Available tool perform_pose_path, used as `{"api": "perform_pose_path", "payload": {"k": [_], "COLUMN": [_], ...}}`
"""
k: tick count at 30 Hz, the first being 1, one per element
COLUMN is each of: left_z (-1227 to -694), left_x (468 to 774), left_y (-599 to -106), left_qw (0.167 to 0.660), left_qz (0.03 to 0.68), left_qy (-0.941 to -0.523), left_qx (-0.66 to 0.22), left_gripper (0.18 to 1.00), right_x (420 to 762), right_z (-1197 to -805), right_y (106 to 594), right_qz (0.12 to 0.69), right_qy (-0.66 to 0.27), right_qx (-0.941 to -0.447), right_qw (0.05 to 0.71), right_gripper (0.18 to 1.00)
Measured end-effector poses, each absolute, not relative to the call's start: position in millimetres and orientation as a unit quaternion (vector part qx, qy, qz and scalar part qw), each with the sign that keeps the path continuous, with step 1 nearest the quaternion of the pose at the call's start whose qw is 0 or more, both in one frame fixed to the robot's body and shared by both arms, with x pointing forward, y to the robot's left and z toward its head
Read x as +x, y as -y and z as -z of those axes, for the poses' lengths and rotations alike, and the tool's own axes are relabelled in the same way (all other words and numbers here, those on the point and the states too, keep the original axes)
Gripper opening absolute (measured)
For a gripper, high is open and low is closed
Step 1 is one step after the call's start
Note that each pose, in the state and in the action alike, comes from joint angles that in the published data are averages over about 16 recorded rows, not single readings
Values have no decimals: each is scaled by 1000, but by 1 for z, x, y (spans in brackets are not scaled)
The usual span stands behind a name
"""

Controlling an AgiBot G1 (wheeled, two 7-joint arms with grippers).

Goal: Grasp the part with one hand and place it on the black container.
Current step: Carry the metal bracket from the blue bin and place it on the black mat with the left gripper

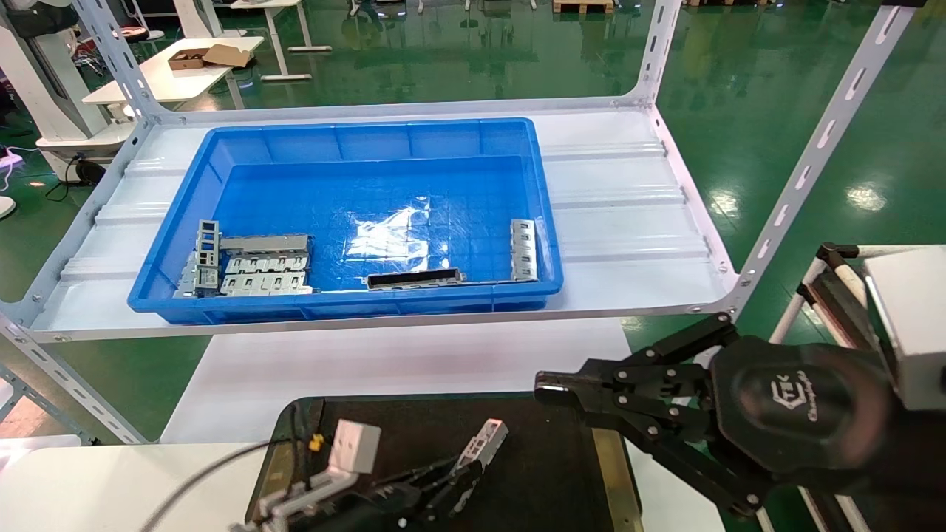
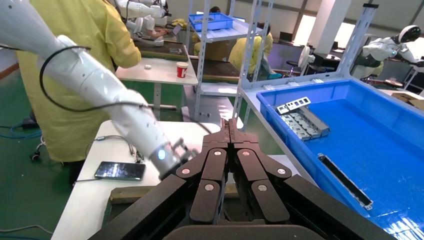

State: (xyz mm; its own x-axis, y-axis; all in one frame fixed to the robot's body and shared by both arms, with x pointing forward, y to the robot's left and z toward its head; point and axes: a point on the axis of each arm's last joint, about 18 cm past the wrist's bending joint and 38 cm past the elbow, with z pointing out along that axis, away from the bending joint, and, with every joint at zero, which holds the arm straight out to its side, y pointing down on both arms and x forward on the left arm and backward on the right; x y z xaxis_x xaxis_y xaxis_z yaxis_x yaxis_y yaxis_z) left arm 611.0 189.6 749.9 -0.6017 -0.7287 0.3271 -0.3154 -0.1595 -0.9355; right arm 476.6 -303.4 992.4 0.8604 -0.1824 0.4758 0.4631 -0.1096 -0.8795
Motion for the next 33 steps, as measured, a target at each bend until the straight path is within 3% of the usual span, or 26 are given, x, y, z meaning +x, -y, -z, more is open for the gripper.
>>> {"api": "perform_pose_path", "payload": {"k": [16,33], "left_z": [-705,-697], "left_x": [657,678], "left_y": [-126,-100], "left_qw": [196,219], "left_qz": [613,590], "left_qy": [-531,-512], "left_qx": [-551,-585], "left_gripper": [321,321], "right_x": [477,477], "right_z": [-992,-992], "right_y": [303,303], "right_qz": [245,245], "right_qy": [100,100], "right_qx": [-704,-704], "right_qw": [660,660], "right_gripper": [191,191]}}
